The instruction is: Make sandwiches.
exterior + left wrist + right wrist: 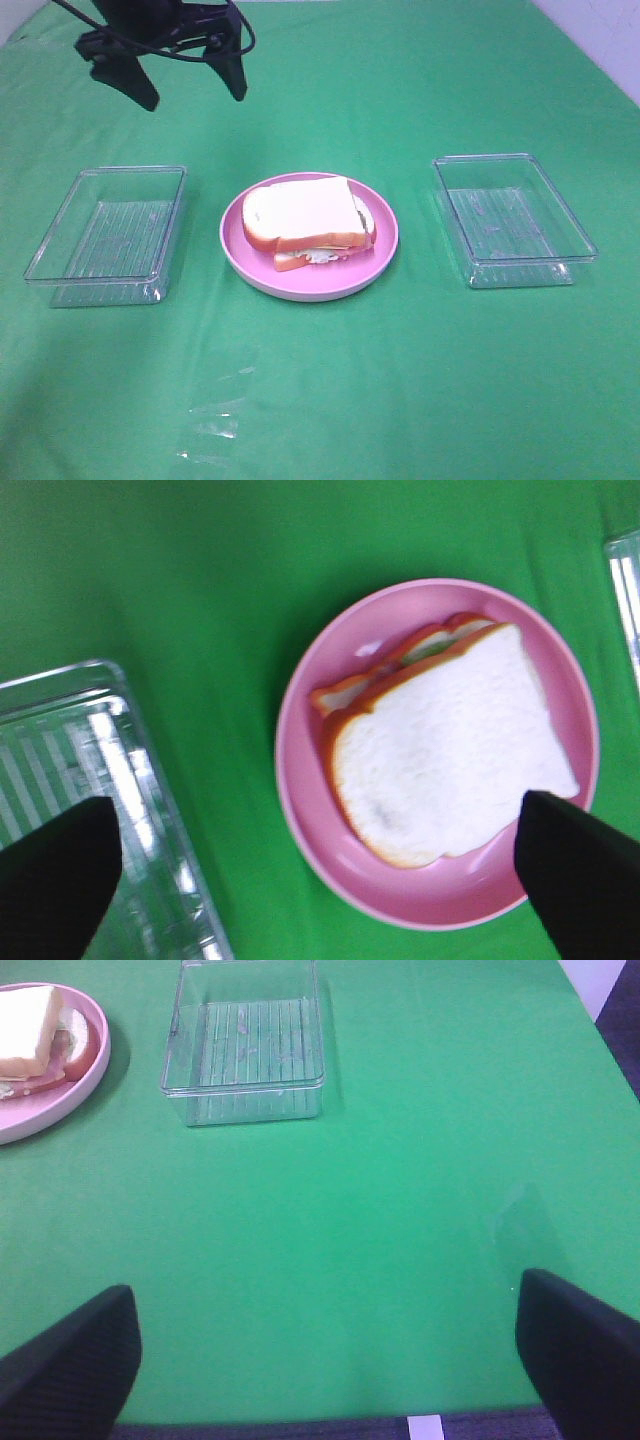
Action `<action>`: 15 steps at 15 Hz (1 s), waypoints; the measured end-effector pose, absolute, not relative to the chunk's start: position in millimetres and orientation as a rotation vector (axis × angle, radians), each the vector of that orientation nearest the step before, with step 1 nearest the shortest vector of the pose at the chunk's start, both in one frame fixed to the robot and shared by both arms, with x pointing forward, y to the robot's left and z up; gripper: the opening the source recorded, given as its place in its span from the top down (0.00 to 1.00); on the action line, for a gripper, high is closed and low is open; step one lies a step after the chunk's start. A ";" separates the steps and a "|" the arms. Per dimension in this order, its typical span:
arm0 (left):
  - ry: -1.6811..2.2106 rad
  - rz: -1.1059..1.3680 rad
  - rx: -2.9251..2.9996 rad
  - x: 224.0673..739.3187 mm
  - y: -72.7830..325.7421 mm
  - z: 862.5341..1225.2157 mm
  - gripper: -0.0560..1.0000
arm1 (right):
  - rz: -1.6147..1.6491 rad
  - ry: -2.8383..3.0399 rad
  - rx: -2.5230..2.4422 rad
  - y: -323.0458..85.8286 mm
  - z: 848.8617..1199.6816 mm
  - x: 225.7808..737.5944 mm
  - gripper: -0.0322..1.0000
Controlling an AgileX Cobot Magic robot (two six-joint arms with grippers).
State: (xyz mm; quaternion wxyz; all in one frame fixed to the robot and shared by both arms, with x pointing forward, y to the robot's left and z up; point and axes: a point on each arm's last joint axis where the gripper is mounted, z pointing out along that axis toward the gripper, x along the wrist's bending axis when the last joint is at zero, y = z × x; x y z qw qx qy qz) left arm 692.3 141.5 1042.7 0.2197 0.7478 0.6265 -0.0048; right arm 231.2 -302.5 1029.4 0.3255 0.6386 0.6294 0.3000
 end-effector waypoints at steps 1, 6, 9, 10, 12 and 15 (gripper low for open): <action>1.734 0.062 2.119 681.6 150.4 1051.7 0.01 | 0.786 1.650 1.674 -302.5 1029.4 231.2 0.02; 1.801 0.204 2.238 612.0 215.0 1081.1 0.01 | 0.786 1.650 1.674 -302.5 1029.4 231.2 0.02; 1.979 0.221 2.116 535.8 273.9 1096.1 0.01 | 0.786 1.650 1.674 -302.5 1029.4 231.2 0.02; 2.017 0.225 2.082 512.8 283.4 1096.9 0.01 | 0.786 1.650 1.674 -302.5 1029.4 231.2 0.02; 2.038 0.238 2.061 476.1 290.2 1096.1 0.01 | 0.786 1.650 1.674 -302.5 1029.4 231.2 0.02; 1.973 0.357 1.976 389.7 293.4 1085.3 0.01 | 0.786 1.650 1.674 -302.5 1029.4 231.2 0.02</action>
